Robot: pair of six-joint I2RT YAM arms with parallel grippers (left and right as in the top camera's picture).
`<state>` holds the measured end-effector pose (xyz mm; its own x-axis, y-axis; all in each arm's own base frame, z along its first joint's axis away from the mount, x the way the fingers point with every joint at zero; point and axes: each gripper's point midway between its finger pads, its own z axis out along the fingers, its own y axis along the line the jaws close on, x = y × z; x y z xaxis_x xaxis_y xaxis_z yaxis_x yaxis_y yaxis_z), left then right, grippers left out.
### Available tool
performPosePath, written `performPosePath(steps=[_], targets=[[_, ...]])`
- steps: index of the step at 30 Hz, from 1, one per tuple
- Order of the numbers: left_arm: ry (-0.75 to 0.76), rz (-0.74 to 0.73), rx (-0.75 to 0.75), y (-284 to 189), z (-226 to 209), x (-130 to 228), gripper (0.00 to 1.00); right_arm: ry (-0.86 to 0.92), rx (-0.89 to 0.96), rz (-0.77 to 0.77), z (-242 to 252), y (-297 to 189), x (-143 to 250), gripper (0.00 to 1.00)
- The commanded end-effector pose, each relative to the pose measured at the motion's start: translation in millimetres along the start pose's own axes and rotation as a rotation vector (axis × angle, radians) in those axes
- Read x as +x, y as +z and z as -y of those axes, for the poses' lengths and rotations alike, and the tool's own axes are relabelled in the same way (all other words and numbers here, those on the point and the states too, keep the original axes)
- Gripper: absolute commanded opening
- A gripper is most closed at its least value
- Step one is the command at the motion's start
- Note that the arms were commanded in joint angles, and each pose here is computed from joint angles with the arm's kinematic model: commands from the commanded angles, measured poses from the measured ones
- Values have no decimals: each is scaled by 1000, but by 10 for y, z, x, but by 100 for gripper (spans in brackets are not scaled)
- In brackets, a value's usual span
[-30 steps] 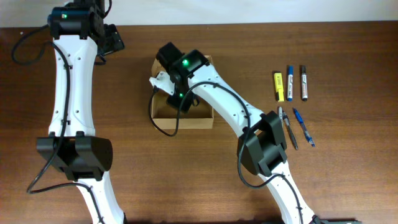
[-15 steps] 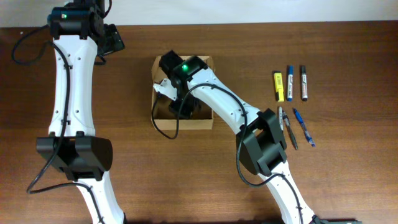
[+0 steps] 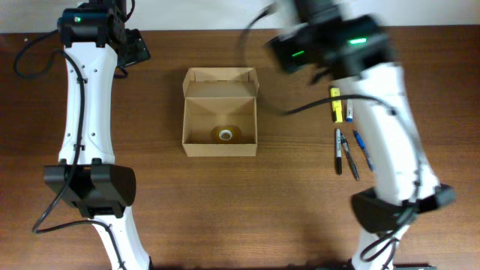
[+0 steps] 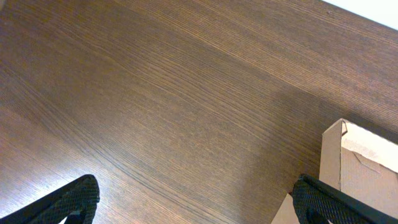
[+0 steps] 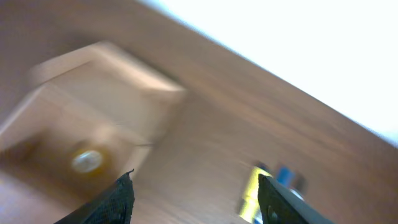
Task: Pack container
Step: 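Return the right gripper and grasp the yellow highlighter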
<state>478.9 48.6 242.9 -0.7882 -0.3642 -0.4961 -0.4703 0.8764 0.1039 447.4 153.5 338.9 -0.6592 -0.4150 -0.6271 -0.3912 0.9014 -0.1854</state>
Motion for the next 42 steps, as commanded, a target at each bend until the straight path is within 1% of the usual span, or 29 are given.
performPosePath(steps=[1, 4, 7, 12, 17, 28, 42], targets=[[6, 16, -5, -32, -22, -43, 100, 273, 99, -110, 857, 280, 415, 64], [6, 16, -5, -32, -22, -43, 100, 377, 28, -193, 1067, 598, 788, 64], [6, 16, -5, -32, -21, -43, 100, 451, -42, -284, 1110, 982, 1226, 61], [6, 16, -5, -32, -22, -43, 100, 489, -46, -390, 1082, 1401, 1794, 61], [6, 16, -5, -32, -22, -43, 100, 489, -35, -454, 1002, 1665, 2148, 61], [6, 16, -5, -32, -21, -43, 100, 500, -49, -551, 914, 2163, 2523, 60], [6, 16, -6, -30, -21, -42, 100, 487, -1, -591, 959, 2512, 2775, 59]])
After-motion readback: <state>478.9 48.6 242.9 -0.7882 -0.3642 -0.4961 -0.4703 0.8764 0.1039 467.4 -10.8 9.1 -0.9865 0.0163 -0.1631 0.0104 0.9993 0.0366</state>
